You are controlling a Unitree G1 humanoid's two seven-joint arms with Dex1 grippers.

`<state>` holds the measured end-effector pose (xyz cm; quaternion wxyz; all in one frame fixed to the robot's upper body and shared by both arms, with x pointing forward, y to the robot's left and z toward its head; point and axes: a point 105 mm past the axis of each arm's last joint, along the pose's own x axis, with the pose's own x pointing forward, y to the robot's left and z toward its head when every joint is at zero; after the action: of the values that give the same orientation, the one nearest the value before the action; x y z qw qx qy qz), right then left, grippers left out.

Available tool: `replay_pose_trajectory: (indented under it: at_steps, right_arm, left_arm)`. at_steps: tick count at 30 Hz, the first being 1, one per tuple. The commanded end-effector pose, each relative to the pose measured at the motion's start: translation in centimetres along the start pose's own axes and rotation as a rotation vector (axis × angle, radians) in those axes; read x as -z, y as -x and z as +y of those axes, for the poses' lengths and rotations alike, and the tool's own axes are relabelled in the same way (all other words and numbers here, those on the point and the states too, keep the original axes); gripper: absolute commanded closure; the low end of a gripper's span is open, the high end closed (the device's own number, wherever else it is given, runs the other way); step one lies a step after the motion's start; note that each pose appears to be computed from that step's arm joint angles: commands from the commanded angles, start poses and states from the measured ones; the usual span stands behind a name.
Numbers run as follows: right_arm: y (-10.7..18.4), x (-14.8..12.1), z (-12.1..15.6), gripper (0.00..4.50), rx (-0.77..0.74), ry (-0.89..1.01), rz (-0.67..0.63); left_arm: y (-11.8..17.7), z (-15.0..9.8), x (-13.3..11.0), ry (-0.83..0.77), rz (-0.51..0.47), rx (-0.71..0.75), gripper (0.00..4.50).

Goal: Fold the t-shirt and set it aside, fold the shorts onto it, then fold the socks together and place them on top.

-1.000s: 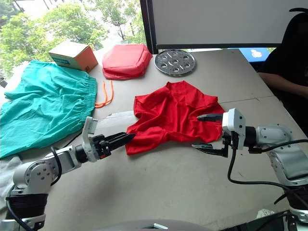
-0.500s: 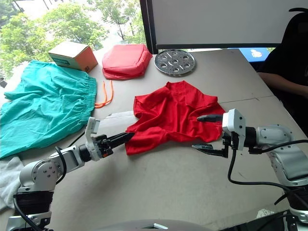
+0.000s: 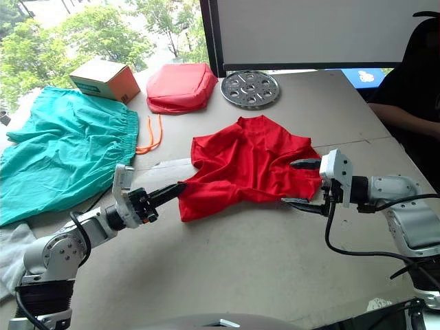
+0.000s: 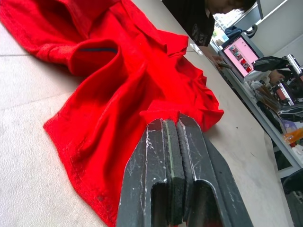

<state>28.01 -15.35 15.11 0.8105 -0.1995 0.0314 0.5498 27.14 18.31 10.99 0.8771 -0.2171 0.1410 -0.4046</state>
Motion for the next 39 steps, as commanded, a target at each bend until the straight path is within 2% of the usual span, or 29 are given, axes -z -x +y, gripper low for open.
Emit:
replay_pose_trajectory:
  at_steps: [1,6,8,10,18,29,32,33,34,39]
  right_arm:
    - [0.8,1.8,-3.3,0.0,0.126,0.052,0.191]
    - [1.2,3.9,-6.5,0.0,0.057,-0.073,0.364]
    - [1.2,4.1,-7.5,0.52,0.02,-0.058,0.411]
    - [1.3,4.3,-8.0,1.3,-0.034,-0.023,0.458]
    - [0.9,5.6,-9.6,1.3,-0.139,0.034,0.583]
    - [-0.4,7.2,-10.1,1.3,-0.149,0.026,0.63]
    - [-0.5,7.4,-10.2,2.16,-0.151,0.022,0.638]
    - [-0.5,7.4,-10.2,2.72,-0.151,0.022,0.637]
    - [-0.6,7.3,-10.2,3.09,-0.148,0.023,0.632]
    - [-0.8,7.0,-10.5,3.09,-0.142,0.038,0.62]
  left_arm:
    - [0.1,-1.5,-1.1,-0.119,-0.019,0.048,4.44]
    - [0.2,-1.9,-0.9,-0.142,-0.017,0.055,4.44]
    - [0.4,-2.0,-0.8,-0.149,-0.021,0.049,4.5]
    - [0.6,-2.1,-0.8,-0.156,-0.024,0.044,4.5]
    - [1.5,-2.8,-0.3,-0.162,-0.03,0.024,4.5]
    - [2.5,-3.1,-0.2,-0.174,-0.036,-0.015,4.5]
    - [2.6,-3.2,-0.2,-0.175,-0.037,-0.021,4.5]
    - [2.6,-3.2,-0.2,-0.175,-0.037,-0.022,4.5]
    - [2.6,-3.2,-0.2,-0.175,-0.038,-0.023,4.5]
    - [2.5,-3.4,-0.2,-0.176,-0.038,-0.022,4.5]
